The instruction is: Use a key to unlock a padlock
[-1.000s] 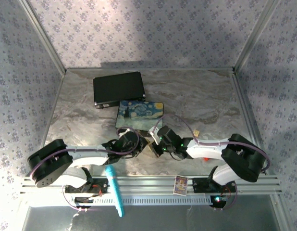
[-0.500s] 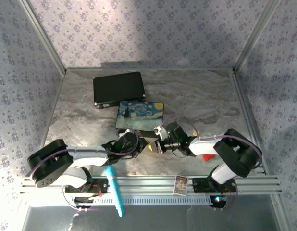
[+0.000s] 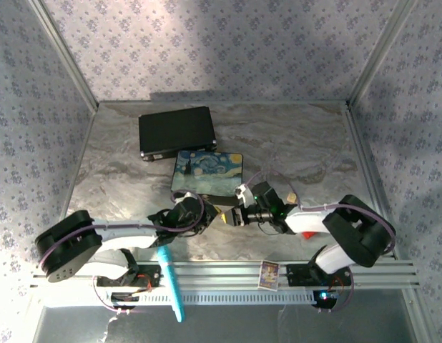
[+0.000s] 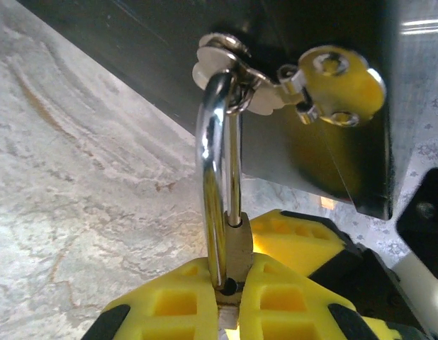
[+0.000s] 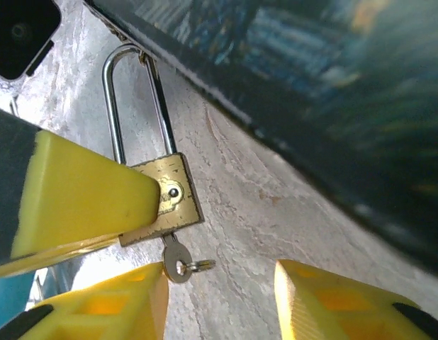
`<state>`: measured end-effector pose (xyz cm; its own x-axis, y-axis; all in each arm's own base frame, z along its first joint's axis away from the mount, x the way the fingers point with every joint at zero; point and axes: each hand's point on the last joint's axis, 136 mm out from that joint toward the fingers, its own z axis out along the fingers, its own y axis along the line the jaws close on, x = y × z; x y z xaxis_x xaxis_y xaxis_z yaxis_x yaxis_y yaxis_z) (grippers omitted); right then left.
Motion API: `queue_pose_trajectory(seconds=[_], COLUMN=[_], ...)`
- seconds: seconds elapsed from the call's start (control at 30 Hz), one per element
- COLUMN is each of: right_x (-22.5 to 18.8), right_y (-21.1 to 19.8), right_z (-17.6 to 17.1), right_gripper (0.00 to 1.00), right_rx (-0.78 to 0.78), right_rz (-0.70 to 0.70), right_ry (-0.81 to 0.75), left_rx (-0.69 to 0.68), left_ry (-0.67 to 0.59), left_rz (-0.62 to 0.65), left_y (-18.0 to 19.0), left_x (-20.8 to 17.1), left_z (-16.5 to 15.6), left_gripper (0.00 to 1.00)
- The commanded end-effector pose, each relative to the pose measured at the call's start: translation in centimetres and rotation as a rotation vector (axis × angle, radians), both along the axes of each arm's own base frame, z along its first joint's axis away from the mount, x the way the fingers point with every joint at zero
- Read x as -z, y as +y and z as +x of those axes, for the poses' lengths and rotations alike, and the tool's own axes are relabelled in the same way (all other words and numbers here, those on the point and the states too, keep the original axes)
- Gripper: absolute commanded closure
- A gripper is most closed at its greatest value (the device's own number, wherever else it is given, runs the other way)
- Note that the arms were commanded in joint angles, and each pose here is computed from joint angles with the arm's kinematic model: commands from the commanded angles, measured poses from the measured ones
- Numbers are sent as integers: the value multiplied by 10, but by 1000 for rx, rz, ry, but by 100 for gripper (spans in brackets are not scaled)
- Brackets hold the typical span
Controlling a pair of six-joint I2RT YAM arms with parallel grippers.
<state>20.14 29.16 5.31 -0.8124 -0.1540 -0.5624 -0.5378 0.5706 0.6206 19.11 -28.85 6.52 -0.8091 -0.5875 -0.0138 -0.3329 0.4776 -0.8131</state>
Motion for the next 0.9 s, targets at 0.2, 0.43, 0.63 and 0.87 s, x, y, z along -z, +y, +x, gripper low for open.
queue_pose_trajectory(seconds=[0.2,0.43,0.63,0.87], right_x=[-22,-41,-34,-5], right_y=[-23,-60,-58,-63], right_z=[16,53,78,87], right_gripper=[20,12,18,32], right_rx=[194,456,501,544], right_rz=[-79,-240,-368,-447], right_ry=[-65,-66,-42,6], left_rx=[17,21,31,30], left_ry=[0,-4,-14,-5], left_rz=[91,129,175,257], left_y=[15,20,24,41], left_x=[16,21,22,34], left_z=[-8,-9,-8,-11], left_gripper=[100,100,100,100])
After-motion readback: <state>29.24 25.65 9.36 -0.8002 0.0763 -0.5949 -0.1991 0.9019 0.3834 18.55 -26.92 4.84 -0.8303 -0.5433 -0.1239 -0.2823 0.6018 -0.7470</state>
